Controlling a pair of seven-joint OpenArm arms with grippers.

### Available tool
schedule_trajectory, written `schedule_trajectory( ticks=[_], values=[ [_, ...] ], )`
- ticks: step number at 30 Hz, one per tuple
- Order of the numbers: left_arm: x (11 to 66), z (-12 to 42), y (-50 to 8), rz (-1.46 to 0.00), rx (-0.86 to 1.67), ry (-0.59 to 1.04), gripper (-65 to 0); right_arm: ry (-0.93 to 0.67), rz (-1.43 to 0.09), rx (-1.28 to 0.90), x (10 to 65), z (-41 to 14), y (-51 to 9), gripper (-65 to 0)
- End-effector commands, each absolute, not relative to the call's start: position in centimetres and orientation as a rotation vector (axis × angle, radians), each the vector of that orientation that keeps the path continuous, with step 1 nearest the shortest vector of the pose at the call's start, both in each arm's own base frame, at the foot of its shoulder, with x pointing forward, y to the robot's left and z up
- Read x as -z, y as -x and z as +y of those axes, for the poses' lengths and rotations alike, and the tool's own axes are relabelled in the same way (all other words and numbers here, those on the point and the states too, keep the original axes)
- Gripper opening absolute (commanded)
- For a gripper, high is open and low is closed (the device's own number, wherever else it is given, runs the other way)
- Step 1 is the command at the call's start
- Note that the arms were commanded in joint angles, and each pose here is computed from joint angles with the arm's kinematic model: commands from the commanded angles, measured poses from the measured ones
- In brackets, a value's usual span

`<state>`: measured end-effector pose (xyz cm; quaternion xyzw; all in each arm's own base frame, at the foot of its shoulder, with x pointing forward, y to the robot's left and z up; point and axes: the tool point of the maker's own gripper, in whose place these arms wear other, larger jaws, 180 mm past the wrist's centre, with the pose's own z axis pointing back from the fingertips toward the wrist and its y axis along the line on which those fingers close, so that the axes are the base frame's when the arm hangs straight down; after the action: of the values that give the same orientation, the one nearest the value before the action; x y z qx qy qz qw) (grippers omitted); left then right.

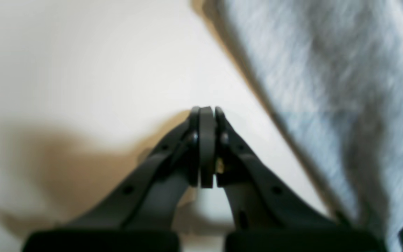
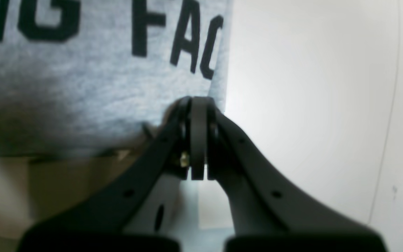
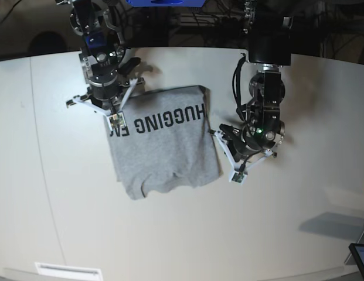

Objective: Fold the T-shirt properly
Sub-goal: 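Press the folded shirt's side edge inward with the left gripper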

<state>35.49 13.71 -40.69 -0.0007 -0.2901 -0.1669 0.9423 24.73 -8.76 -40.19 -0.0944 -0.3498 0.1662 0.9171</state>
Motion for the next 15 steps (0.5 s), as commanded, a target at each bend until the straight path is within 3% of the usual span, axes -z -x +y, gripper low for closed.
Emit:
schedule_trajectory(
  ticks=[1, 15],
  values=[
    [40.2, 13.5, -36.2, -0.604, 0.341, 0.005, -65.0, 0.196, -0.757, -0.341, 39.3, -8.7, -25.3, -65.0],
    [43.2, 7.2, -38.9, -0.613, 0.432, 0.119, -65.0, 0.176, -0.707, -0.343, 40.2, -8.5, -22.2, -65.0]
  ],
)
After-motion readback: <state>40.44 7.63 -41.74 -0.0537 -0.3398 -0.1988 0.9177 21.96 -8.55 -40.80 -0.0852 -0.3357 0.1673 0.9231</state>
